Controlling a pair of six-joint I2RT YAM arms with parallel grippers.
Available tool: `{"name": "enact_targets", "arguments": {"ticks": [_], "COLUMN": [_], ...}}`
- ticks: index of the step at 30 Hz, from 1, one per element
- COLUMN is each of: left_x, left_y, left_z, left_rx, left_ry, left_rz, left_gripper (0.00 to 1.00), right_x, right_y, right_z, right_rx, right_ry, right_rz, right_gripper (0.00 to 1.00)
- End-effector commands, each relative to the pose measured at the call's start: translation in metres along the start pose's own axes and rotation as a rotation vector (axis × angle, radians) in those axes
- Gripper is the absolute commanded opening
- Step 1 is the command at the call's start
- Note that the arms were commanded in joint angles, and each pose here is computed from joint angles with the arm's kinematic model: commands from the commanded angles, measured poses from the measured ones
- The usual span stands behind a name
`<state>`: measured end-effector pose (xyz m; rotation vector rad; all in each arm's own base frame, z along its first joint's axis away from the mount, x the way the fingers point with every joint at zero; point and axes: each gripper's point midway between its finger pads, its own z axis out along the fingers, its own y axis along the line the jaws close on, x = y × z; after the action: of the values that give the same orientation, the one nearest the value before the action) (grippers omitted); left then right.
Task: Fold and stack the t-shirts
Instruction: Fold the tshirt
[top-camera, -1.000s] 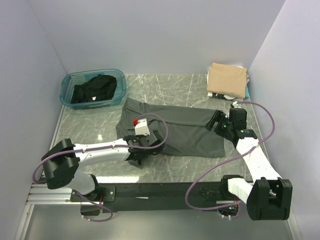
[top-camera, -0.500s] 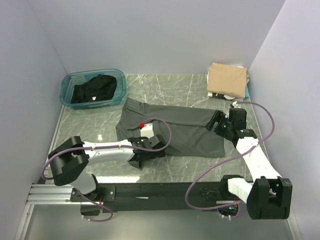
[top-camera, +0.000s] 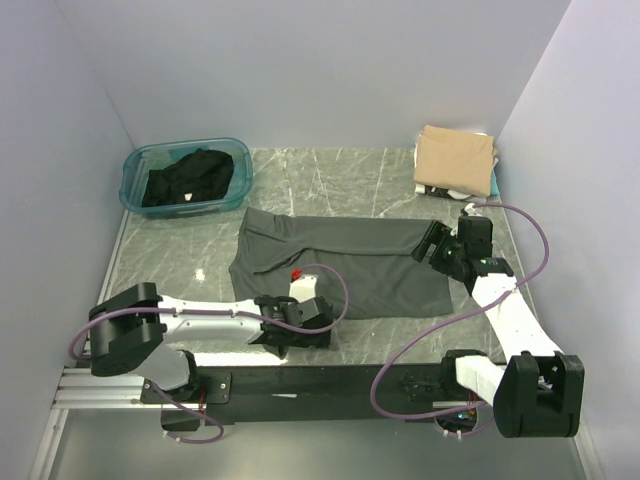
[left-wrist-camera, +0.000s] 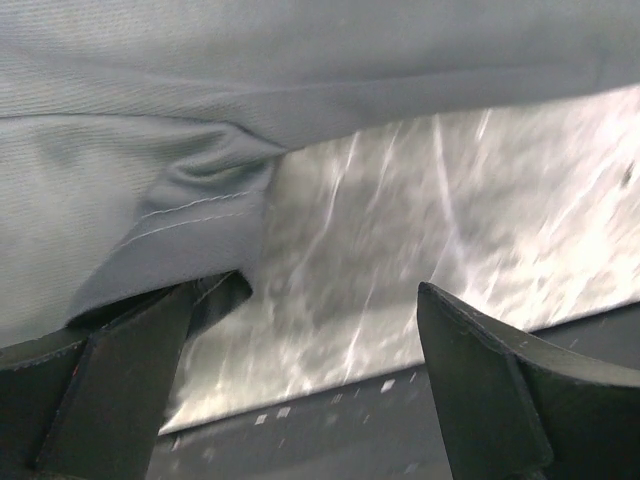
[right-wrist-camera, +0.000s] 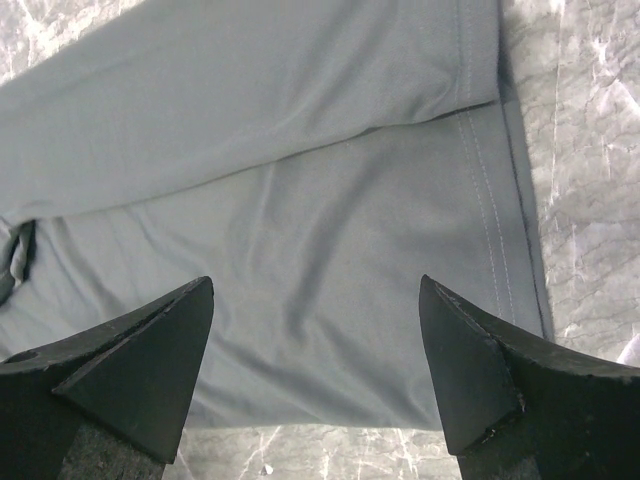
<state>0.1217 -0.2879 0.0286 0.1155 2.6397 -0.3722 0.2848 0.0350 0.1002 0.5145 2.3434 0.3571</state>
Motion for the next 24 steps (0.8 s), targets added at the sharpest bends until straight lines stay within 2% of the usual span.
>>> {"name": "enact_targets", "arguments": {"ticks": [1,7,11,13,18,21,24], "left_x": [0.009,-0.01,-0.002,-0.002,0.021,0.039,0.049], "left_y": [0.004,-0.04,-0.042,-0.027,0.053,0.078,0.069], "left_z": [-0.019,-0.066,-0.086,-0.09,-0.084,-0.077,-0.068], "left_rx": [0.001,0.219,0.252,0.2,-0.08,-0.138,-0.06], "left_ry": [0.032,-0.017,-0.003,-0.024,0.014,0.044,0.073], "left_rz": [0.023,0.085,0.101,0.072,-0.137,-0.24,-0.282], "left_gripper": [0.99,0.99,0.99,0.99,0.98,0.9,0.8], "right_x": [-0.002,-0.005,-0.005,-0.004,-0.004,-0.004,-0.005], "right_y": [-0.001,-0.002,-0.002,-0.003,-0.002,-0.002,-0.003], "right_z": [0.0,-0.003,-0.003,-0.003,-0.002,-0.002,-0.003], "right_rx": [0.005,0.009,0.011,0.015,0.013,0.012,0.016], "right_ry": [-0.02,-0.036,-0.039,-0.034,-0.031,-0.03,-0.032], "right_rz": [-0.01,-0.008,-0.008,-0.006,-0.005,-0.005,-0.003], "right_gripper": [0.89,0.89,0.89,0.89,0.89,0.89,0.89]}}
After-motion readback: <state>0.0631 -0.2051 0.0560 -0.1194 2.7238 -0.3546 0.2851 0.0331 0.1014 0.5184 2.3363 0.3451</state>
